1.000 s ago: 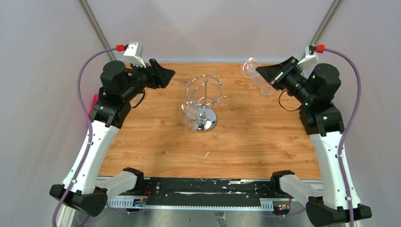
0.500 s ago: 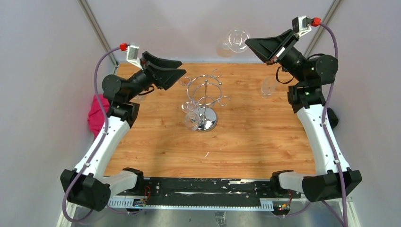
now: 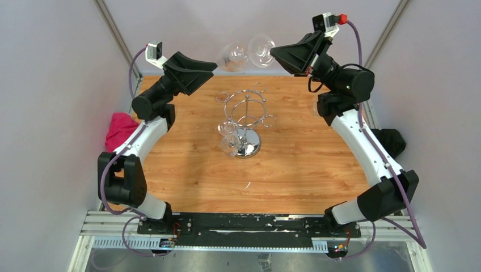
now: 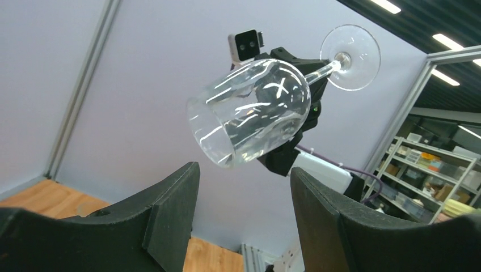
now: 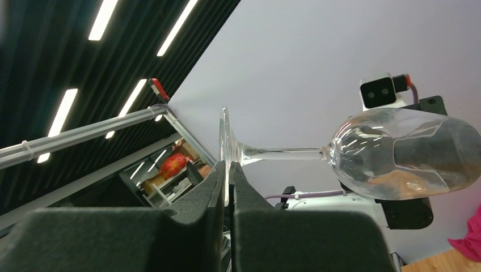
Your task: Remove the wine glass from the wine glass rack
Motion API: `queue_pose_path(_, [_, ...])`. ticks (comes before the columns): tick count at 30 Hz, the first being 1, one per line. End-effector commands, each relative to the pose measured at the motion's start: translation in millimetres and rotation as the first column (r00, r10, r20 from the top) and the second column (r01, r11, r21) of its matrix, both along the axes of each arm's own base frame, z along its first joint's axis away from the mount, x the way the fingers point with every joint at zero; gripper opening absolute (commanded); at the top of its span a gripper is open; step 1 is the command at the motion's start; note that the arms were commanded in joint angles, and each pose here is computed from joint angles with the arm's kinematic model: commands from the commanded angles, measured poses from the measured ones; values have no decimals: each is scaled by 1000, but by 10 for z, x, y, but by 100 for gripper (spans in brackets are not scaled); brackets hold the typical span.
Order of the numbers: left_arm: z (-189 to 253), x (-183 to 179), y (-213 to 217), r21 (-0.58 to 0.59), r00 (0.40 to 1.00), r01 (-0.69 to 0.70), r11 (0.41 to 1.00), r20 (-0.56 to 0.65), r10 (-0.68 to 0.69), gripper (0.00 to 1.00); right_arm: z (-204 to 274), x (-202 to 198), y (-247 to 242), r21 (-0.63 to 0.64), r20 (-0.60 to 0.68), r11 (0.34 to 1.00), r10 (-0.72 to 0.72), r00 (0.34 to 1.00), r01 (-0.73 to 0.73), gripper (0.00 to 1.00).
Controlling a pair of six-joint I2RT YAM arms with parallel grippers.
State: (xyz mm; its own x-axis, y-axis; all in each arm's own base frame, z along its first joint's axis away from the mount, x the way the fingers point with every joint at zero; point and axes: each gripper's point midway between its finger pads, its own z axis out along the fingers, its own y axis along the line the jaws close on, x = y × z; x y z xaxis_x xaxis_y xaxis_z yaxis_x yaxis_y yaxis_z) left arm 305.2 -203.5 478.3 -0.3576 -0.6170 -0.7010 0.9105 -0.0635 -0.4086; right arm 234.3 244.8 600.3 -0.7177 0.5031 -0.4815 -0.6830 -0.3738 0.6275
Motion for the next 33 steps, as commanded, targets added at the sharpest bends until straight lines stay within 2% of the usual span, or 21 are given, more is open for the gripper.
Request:
queue_pose_path(1, [209,-232,32,-22,992,39,999,118,-36,65,293,-376,3,75,145,996,45,988,-56,0])
queue_pose_path(8, [175,-258,36,-21,994,39,999,107,-36,65,174,-224,169,60,114,995,67,991,-74,0])
queue_pose_path(12, [231,-347,50,-27,992,44,999,118,-41,65,76,-141,310,80,81,988,127,989,-134,0])
queue_pose_path(15, [322,-481,69,-31,988,48,998,146,-43,64,-28,-95,394,113,57,976,183,982,-188,0])
queue_pose_path(21, [544,-913,135,-46,971,52,998,234,-40,56,-318,50,451,166,-9,957,243,970,-238,0])
queue_pose_path(26, [615,-1127,162,-47,963,60,997,266,-46,43,-535,112,502,152,-60,957,257,965,-246,0])
queue_pose_path(31, [609,-1190,163,-40,965,80,996,253,-67,13,-643,74,528,132,-73,956,273,959,-262,0])
queue_pose_path(33, [587,-1190,161,-38,969,87,995,237,-76,7,-648,42,519,125,-66,957,273,960,-263,0])
